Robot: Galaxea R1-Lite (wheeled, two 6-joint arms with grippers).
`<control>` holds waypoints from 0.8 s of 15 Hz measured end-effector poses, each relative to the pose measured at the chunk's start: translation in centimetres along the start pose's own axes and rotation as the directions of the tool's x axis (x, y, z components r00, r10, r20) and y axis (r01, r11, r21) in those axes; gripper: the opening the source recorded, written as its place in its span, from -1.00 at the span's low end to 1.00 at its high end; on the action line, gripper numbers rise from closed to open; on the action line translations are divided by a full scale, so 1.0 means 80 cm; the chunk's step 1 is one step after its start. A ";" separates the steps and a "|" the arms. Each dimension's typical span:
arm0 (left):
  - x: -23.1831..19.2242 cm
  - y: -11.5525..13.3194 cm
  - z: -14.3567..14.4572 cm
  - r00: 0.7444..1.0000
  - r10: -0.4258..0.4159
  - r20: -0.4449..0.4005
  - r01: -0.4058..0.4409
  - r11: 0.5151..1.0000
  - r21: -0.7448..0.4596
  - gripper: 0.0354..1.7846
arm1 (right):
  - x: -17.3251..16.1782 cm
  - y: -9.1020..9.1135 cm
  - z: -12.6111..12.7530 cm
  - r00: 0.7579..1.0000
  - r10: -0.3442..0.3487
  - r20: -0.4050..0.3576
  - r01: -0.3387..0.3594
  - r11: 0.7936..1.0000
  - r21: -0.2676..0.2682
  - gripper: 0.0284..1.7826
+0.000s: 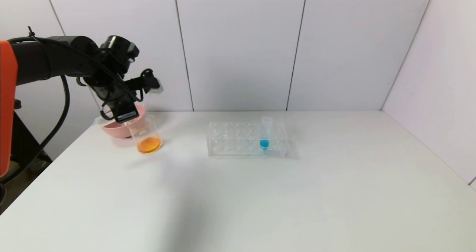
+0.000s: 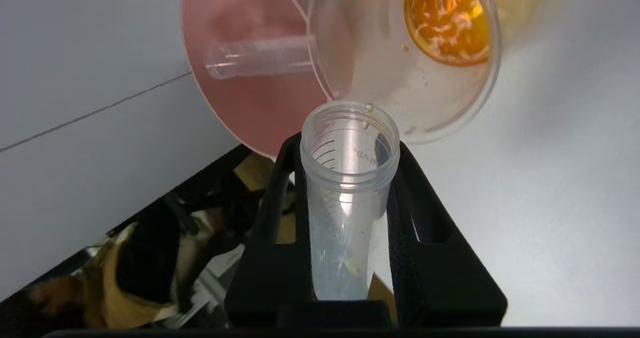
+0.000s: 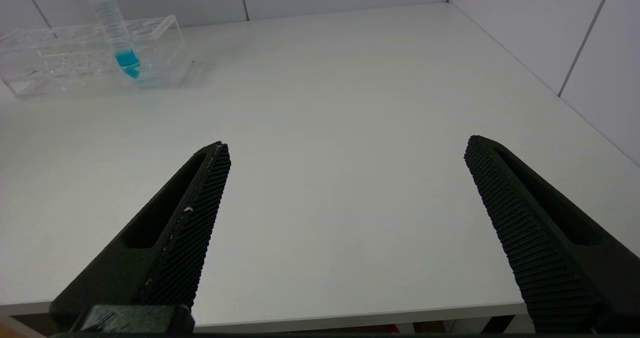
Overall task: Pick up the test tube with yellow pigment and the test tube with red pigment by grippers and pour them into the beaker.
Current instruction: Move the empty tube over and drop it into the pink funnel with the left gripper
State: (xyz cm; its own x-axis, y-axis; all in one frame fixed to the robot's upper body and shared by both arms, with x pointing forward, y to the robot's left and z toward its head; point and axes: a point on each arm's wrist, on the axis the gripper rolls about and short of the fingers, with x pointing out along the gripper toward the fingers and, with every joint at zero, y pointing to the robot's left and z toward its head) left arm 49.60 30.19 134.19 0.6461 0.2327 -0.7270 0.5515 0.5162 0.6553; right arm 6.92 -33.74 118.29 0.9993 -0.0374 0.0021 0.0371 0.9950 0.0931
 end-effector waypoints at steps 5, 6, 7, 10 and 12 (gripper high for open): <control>-0.034 0.030 -0.029 0.975 -0.010 0.221 0.114 0.879 -0.462 -0.53 | 0.000 0.000 0.000 1.000 0.000 0.000 0.000 1.000 0.000 0.92; -0.045 0.031 -0.033 0.969 0.006 0.248 0.137 0.820 -0.555 -0.53 | 0.000 0.000 0.000 1.000 0.000 0.000 0.000 1.000 0.000 0.92; -0.050 0.029 -0.037 0.964 0.024 0.263 0.153 0.761 -0.630 -0.53 | 0.000 0.000 0.000 1.000 -0.001 0.001 0.001 1.000 0.000 0.92; -0.055 0.012 -0.053 0.947 0.109 0.304 0.173 0.623 -0.763 -0.53 | 0.000 0.000 0.000 1.000 0.000 0.000 0.000 1.000 0.000 0.92; -0.054 -0.004 -0.066 0.927 0.193 0.323 0.157 0.582 -0.798 -0.53 | 0.000 0.000 0.000 1.000 0.000 0.000 0.000 1.000 0.000 0.92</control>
State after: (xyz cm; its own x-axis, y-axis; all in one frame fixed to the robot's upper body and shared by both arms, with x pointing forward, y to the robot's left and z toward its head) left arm 43.84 33.38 136.05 0.8753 0.0488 -0.4810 0.0017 0.9946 0.1039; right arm 6.92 -33.74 118.29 0.9993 -0.0374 0.0021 0.0371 0.9950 0.0927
